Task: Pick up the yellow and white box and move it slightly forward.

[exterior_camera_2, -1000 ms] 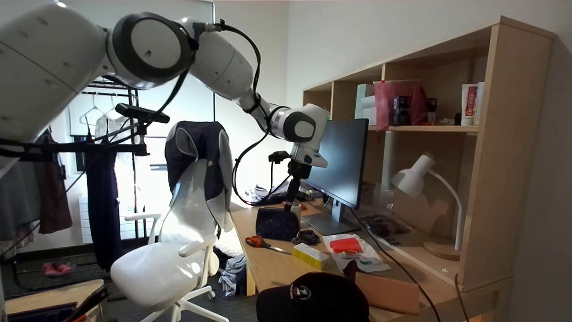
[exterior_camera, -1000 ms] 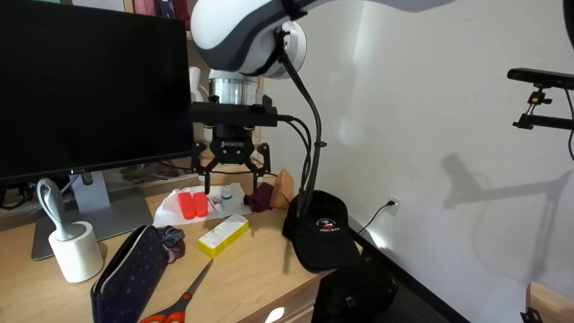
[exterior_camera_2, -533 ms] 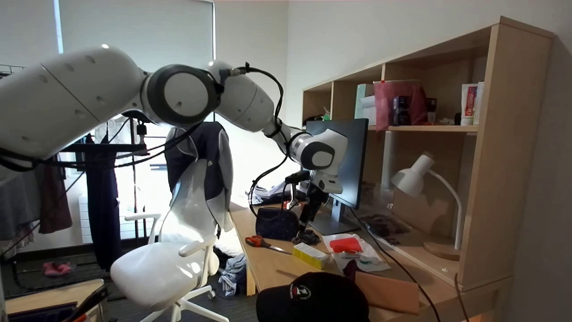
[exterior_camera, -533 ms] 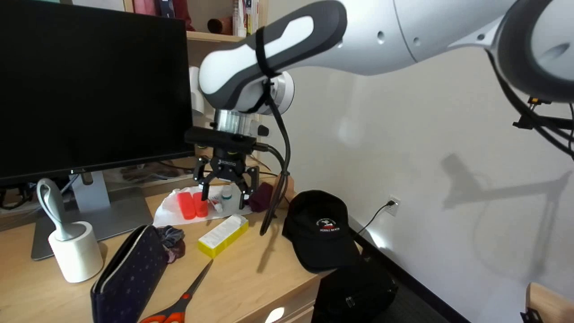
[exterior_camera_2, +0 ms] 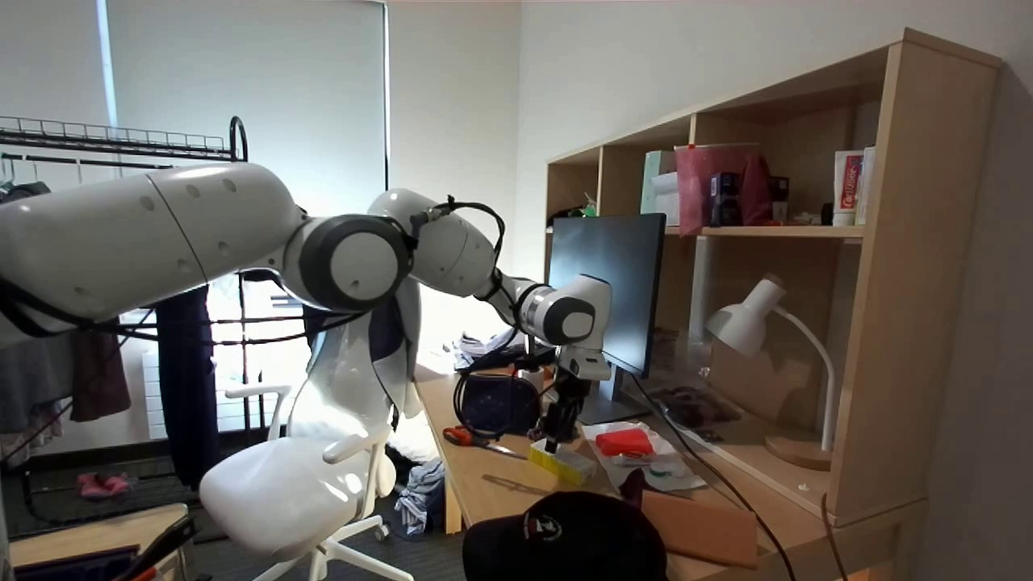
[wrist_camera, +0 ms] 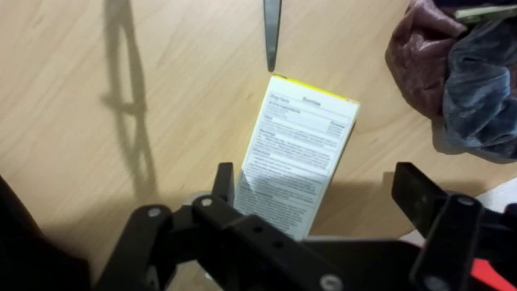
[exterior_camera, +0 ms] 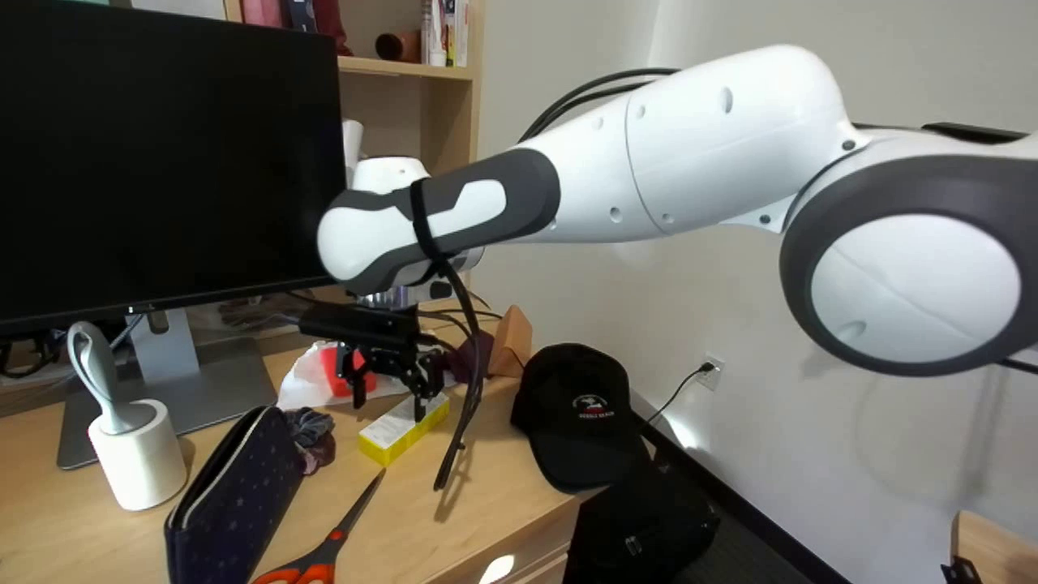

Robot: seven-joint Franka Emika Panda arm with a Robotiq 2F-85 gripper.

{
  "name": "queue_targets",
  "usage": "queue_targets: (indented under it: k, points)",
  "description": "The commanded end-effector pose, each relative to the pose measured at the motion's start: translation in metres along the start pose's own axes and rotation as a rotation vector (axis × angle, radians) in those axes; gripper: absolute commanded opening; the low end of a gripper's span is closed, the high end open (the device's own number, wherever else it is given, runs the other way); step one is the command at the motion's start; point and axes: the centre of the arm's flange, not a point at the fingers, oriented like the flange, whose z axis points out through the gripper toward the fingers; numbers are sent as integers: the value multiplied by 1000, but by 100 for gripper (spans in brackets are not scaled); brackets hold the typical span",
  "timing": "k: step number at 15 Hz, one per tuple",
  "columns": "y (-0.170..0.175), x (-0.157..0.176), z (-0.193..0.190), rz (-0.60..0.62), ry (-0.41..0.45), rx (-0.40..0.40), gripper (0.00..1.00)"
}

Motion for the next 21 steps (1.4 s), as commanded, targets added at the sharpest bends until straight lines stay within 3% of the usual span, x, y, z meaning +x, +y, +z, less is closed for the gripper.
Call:
queue_targets:
  k: [1,8,16,21]
  points:
    - [-40,7,8,58,58,-22,100]
    - [-30,7,12,188,16,26,100]
    - [-14,-2,-9,252,37,89,100]
    - [-9,-4,-7,257,20,62,100]
